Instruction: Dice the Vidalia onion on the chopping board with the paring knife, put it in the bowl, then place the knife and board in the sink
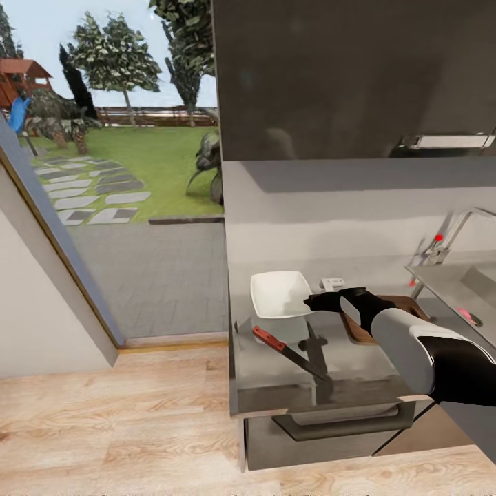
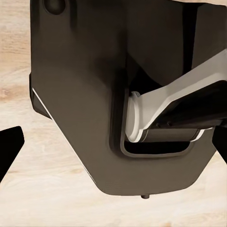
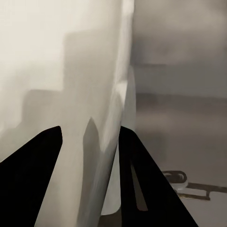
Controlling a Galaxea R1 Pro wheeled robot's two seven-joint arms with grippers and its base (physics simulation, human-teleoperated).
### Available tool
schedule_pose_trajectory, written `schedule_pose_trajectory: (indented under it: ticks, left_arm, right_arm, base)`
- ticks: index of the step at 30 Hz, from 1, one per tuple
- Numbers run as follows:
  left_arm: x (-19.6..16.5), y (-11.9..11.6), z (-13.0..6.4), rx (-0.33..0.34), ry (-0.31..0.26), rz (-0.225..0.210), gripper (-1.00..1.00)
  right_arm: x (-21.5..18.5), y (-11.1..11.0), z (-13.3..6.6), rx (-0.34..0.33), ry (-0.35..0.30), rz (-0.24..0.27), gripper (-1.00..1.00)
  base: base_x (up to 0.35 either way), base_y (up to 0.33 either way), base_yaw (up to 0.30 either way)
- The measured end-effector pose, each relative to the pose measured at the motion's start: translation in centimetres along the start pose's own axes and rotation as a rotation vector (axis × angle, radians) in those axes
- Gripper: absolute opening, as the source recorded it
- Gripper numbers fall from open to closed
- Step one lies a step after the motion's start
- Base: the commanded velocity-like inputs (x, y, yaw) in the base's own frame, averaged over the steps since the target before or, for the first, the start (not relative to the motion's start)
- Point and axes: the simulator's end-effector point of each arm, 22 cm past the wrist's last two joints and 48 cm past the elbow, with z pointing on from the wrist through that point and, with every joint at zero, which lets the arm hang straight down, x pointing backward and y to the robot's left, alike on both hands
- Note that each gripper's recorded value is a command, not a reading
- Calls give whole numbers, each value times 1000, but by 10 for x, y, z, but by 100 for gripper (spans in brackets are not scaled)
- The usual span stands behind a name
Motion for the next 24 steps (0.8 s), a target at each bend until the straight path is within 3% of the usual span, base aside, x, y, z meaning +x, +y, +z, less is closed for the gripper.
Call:
schedule_pose_trajectory:
  ticks: [24]
  left_arm:
    - [3,0,-2,-1,10,-2,100]
  right_arm:
    - [4,1,4,-8,3,23,-100]
  base:
    - [21,10,0]
